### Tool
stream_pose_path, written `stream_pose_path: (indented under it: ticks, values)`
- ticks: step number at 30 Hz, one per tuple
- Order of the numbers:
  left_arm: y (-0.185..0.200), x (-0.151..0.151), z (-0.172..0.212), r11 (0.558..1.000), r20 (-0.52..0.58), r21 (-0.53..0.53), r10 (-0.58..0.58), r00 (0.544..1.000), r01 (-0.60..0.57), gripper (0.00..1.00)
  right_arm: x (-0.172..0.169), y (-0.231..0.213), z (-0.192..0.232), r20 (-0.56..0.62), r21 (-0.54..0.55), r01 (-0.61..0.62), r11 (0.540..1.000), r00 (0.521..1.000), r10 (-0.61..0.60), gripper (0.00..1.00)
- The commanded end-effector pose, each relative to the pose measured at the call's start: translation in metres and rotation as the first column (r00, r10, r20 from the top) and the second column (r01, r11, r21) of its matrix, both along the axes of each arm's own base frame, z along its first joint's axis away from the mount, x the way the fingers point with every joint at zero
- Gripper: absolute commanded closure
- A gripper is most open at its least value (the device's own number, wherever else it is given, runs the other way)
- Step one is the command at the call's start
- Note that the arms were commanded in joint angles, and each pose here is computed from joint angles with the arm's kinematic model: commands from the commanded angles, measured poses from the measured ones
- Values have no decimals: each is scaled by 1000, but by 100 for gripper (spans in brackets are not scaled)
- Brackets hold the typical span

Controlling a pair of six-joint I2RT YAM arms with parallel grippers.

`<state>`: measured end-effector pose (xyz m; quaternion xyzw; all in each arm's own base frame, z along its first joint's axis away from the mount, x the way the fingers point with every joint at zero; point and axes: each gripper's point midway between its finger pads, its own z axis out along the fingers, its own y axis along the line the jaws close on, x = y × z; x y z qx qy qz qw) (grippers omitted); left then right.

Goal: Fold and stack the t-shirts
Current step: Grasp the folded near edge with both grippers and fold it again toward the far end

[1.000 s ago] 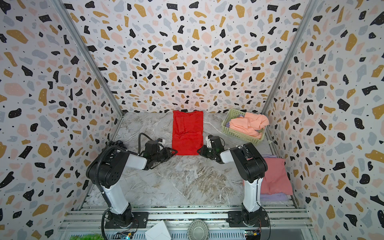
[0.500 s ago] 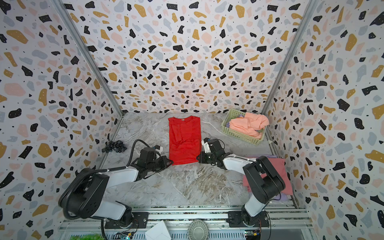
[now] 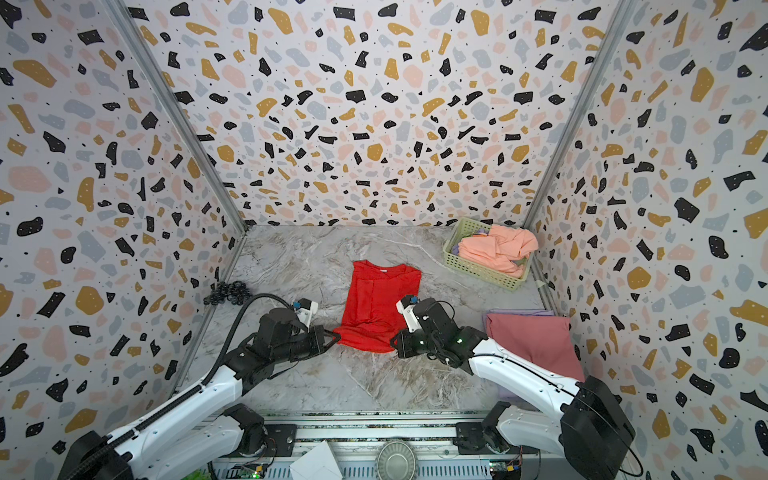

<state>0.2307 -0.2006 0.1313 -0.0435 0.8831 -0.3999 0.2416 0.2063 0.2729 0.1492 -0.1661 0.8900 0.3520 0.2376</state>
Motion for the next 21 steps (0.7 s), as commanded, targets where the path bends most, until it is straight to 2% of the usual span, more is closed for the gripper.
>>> stream_pose_path:
  ticks: [1, 5, 9, 12, 16, 17, 18, 19, 21]
  values:
    - [-10, 23, 23, 999, 93, 32, -42, 995, 39, 100, 30, -6, 31, 114, -24, 83, 996, 990, -80, 100]
    - [-22, 65, 52, 995, 179, 72, -75, 981, 63, 100, 70, -15, 53, 149, 56, 157, 986, 975, -164, 100]
    - [-34, 121, 71, 994, 234, 71, -94, 968, 79, 100, 117, -20, 64, 168, 123, 187, 975, 964, -206, 100]
    - [-41, 161, 58, 993, 204, 63, -107, 973, 96, 100, 156, -20, 55, 166, 134, 198, 971, 962, -219, 100]
    - [-50, 217, 32, 994, 156, 49, -105, 982, 98, 100, 226, -27, 36, 146, 136, 258, 956, 950, -277, 100]
    - [-52, 231, 24, 995, 145, 45, -97, 985, 91, 96, 241, -29, 29, 143, 130, 277, 952, 945, -294, 100]
    - [-52, 245, 15, 996, 129, 45, -82, 988, 77, 88, 259, -30, 26, 146, 134, 287, 949, 941, -305, 97]
    - [-52, 258, 8, 997, 118, 45, -68, 991, 63, 74, 277, -34, 16, 134, 122, 311, 943, 936, -326, 82]
    - [-44, 280, -9, 998, 89, 55, -4, 996, 0, 61, 308, -39, 9, 143, 123, 332, 935, 926, -348, 43]
